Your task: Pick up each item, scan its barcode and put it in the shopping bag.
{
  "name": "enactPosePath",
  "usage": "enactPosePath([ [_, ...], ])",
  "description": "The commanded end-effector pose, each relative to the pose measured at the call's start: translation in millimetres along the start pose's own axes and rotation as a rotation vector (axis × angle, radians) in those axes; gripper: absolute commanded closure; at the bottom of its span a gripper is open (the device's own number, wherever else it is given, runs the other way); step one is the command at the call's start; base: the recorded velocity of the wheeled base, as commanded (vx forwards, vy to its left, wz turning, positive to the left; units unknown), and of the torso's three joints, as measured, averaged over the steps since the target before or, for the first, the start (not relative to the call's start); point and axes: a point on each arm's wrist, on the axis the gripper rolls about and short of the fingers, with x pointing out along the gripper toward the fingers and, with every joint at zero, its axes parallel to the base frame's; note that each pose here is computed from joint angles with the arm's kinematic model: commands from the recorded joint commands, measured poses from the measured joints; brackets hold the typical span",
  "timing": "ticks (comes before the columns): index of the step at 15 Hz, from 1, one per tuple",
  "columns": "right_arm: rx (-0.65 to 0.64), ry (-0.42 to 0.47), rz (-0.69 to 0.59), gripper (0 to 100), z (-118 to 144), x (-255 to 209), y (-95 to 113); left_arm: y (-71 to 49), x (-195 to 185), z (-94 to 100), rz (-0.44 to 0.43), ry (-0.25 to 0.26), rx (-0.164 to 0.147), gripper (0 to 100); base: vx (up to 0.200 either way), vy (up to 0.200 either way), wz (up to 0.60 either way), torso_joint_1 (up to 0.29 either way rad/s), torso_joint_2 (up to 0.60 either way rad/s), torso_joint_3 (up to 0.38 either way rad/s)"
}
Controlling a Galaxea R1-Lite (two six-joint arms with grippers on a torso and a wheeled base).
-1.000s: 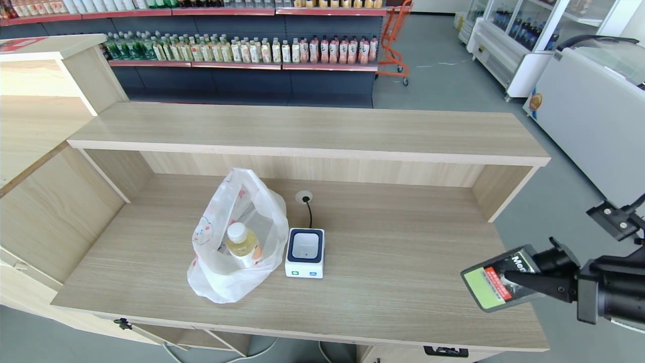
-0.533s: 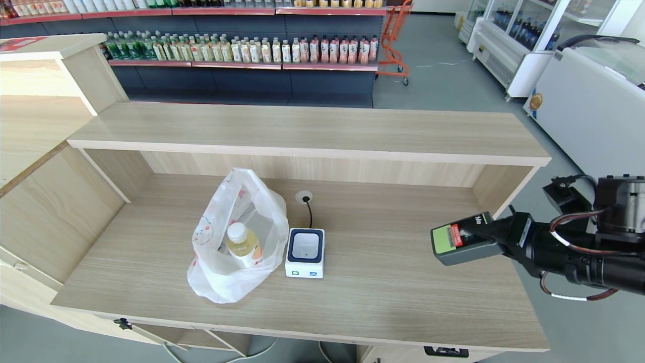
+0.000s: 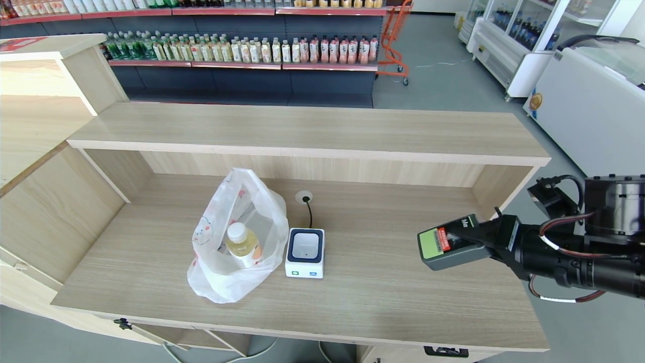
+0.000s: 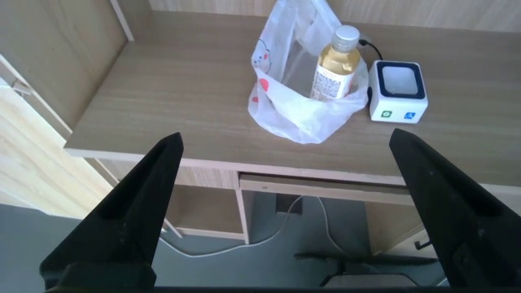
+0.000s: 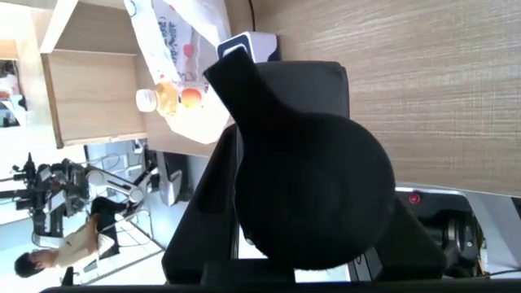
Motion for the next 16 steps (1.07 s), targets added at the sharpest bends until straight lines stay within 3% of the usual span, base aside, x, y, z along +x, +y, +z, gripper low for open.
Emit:
enactPosePath([
  [1,-0.001,0.001,0.003,100,0,0,1,0.0,0,0.0,0.000,-0.001,0.000,0,0.000,0.200,0.00,-0.002,0.00,0.002],
  [4,-0.009,0.012,0.006,100,-2,3,2,0.0,0,0.0,0.000,-0.001,0.000,0,0.000,0.200,0.00,0.007,0.00,0.001],
  [10,-0.154,0.043,-0.008,100,-8,13,0,0.0,0,0.0,0.000,-0.001,0.003,0,0.000,0.200,0.00,0.002,0.00,0.003],
  [16,-0.182,0.052,-0.031,100,-10,18,-2,0.0,0,0.0,0.000,-0.001,0.009,0,0.033,0.000,0.00,-0.001,0.00,0.000],
])
